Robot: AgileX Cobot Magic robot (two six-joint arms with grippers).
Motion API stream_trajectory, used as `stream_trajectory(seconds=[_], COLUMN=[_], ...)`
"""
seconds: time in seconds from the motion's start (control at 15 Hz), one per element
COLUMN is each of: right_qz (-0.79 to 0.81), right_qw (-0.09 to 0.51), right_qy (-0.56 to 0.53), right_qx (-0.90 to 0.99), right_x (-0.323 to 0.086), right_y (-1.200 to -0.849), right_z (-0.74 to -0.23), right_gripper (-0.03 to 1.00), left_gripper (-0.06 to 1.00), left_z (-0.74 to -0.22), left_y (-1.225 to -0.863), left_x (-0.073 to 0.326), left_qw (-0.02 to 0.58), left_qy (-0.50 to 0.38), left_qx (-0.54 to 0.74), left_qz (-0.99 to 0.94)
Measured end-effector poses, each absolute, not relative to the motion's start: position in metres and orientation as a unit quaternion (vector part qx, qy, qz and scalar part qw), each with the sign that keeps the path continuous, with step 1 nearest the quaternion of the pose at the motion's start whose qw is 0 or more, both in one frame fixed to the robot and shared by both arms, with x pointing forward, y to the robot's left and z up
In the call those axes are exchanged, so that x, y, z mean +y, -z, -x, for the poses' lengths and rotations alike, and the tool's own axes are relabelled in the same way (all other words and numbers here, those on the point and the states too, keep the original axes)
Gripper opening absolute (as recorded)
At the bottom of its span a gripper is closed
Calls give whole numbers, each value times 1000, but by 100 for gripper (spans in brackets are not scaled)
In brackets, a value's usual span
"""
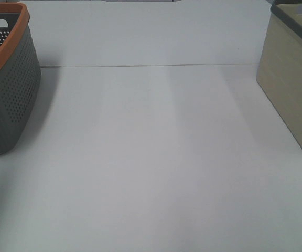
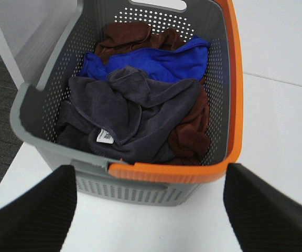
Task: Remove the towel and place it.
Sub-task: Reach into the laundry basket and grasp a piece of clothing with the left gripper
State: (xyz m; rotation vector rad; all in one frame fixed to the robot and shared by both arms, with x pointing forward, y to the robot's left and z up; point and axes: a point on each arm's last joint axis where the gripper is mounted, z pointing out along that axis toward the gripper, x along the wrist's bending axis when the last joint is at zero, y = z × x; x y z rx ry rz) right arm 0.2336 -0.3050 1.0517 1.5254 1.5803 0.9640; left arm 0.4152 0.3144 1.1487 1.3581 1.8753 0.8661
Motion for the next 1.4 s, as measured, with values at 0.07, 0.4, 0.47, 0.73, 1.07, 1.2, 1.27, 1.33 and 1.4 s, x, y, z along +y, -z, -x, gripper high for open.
stream_trajectory(seconds=[0.07,0.4,0.47,0.73,1.07,1.2,1.27,1.33,1.4], right_qz=[-593,-593,-593,-593,-593,-593,-593,-593,-593], right_qw=[363,363,363,363,363,363,363,363,363], right_qy=[-374,-374,-374,-374,-374,-374,-374,-374,-374], right_qx=[614,614,614,614,614,614,614,614,614], right_x=[-305,-305,-305,-305,-305,-305,-305,-305,-305], right_y=[-1052,-1052,-1052,-1052,-1052,-1052,-1052,-1052,-1052], right_z=[-234,-234,-234,-234,-234,-234,-234,-234,-234], right_gripper=[73,73,73,73,73,73,73,73,73], left_gripper=[73,73,73,73,70,70,70,70,70], left_z=[-437,-556,-574,-621,-648,-659,-665,-668,-673], left_y=[-1154,-1148,-1137,-1091,-1036,-1023,-1016,-1012,-1005], left_x=[315,317,319,328,337,337,337,336,336], left_qw=[323,303,286,203,142,160,177,185,195], left_qy=[-326,-274,-264,-234,-246,-251,-251,-249,-244], left_qx=[720,783,801,875,905,907,907,908,911], left_qz=[-520,-468,-454,-372,-317,-299,-289,-282,-268])
